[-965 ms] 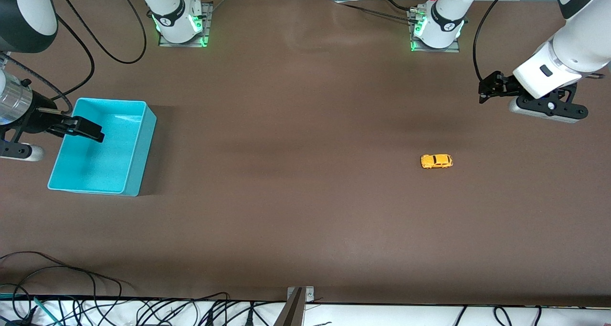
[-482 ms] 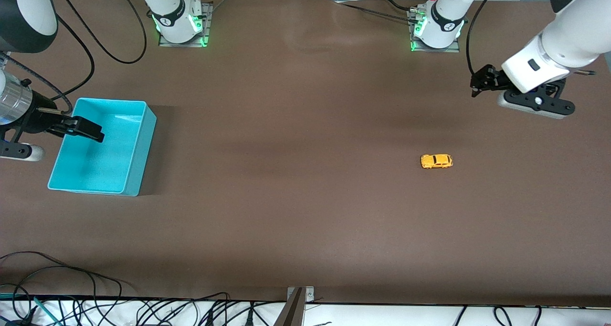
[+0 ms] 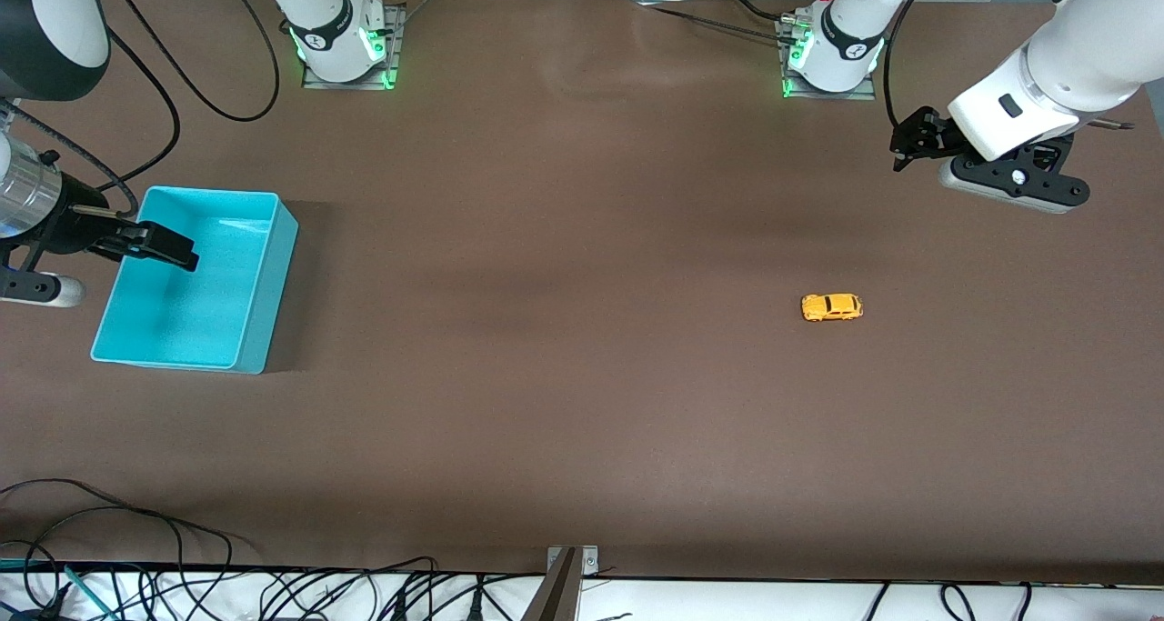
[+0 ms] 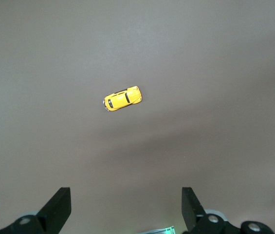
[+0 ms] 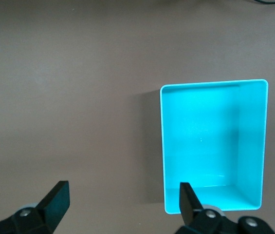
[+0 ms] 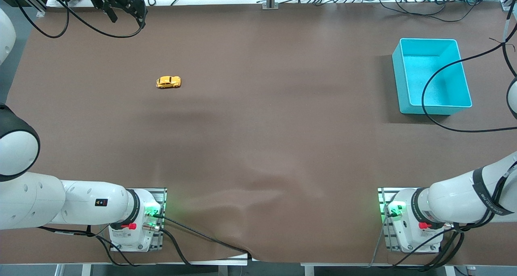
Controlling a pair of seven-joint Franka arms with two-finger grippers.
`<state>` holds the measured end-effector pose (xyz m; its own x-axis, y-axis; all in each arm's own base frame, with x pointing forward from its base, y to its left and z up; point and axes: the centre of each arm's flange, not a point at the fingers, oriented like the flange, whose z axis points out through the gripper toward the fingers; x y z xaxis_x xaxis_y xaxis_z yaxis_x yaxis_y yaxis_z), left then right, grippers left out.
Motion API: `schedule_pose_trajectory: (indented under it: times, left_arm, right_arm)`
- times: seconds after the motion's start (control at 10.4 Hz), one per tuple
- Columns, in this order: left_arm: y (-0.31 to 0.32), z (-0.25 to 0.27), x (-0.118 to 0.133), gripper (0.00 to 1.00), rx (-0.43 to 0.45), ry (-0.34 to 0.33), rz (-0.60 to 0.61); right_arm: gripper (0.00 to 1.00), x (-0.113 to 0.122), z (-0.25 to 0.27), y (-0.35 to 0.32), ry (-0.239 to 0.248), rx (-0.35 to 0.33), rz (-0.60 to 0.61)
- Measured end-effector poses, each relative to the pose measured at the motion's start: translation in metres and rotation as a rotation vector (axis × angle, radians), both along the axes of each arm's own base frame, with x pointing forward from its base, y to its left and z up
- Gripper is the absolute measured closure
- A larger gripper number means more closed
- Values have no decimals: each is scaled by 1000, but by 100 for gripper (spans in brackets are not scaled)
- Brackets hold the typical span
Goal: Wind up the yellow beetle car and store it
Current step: 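Move the left gripper down over the yellow beetle car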
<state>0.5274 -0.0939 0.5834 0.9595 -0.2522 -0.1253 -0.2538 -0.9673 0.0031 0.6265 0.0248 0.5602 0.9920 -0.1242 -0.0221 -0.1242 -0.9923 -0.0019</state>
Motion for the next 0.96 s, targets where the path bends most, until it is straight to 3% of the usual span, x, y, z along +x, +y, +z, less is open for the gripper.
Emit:
schedule_pose_trajectory:
  times: [0.96]
  left_arm:
    - [0, -19, 8, 0, 0, 36, -10]
  right_arm:
    - [0, 0, 0, 0, 0, 0, 0]
